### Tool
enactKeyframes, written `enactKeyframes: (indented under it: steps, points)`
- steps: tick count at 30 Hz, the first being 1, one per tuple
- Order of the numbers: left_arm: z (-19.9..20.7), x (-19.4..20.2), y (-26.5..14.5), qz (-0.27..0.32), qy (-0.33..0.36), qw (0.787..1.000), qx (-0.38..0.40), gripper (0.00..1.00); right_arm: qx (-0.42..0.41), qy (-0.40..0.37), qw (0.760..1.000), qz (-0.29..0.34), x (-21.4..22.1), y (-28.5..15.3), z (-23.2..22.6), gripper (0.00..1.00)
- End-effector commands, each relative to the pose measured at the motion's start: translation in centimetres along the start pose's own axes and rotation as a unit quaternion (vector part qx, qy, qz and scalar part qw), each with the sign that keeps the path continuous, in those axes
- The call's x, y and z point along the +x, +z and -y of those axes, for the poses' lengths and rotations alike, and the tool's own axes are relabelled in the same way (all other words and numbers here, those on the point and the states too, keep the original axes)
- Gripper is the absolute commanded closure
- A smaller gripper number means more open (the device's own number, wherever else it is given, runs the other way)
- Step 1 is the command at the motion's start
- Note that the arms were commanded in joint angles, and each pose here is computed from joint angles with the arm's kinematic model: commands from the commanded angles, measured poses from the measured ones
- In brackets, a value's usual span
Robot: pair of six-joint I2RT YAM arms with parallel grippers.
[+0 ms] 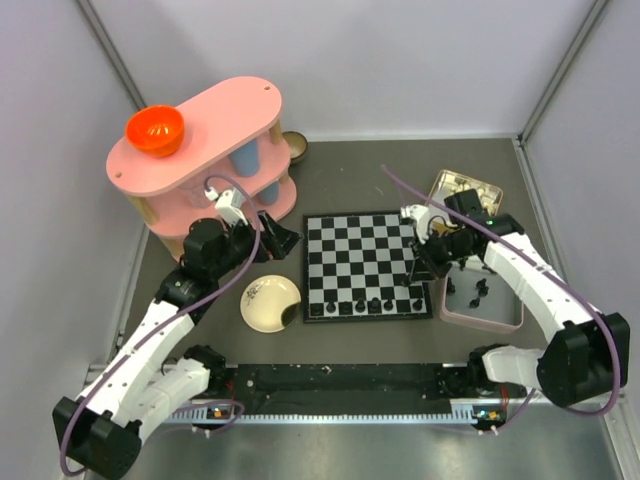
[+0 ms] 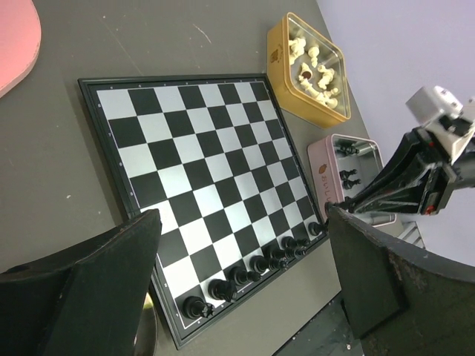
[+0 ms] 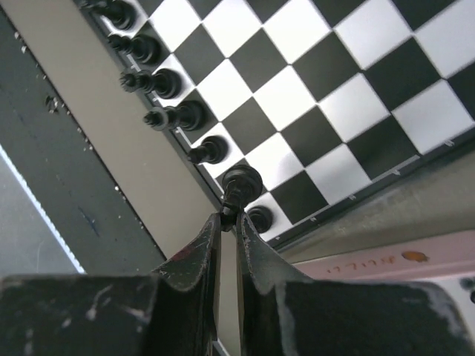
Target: Set up the chess pieces on the board
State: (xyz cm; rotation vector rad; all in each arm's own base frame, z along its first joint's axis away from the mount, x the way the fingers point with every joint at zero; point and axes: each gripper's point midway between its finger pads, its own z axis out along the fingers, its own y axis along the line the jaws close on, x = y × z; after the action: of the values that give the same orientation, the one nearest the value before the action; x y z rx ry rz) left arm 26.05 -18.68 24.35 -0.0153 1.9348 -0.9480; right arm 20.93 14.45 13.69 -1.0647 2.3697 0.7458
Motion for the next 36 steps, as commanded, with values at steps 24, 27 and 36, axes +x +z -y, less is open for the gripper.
enactKeyframes:
  steps: [24,27,36]
  points:
    - [0.3,-1.1,-2.0,0.047,0.0,0.999,-0.004,0.02,-0.005,-0.049,0.994,-0.099,3.9,4.7,-1.1,0.98]
    - [0.3,-1.1,-2.1,0.049,0.0,0.999,-0.004,0.02,-0.004,-0.048,0.993,-0.103,3.9,4.9,-1.0,0.98]
    - [0.1,-1.0,-2.0,0.048,0.0,0.999,-0.006,0.01,-0.008,-0.049,0.993,-0.111,4.3,5.1,-1.2,0.96]
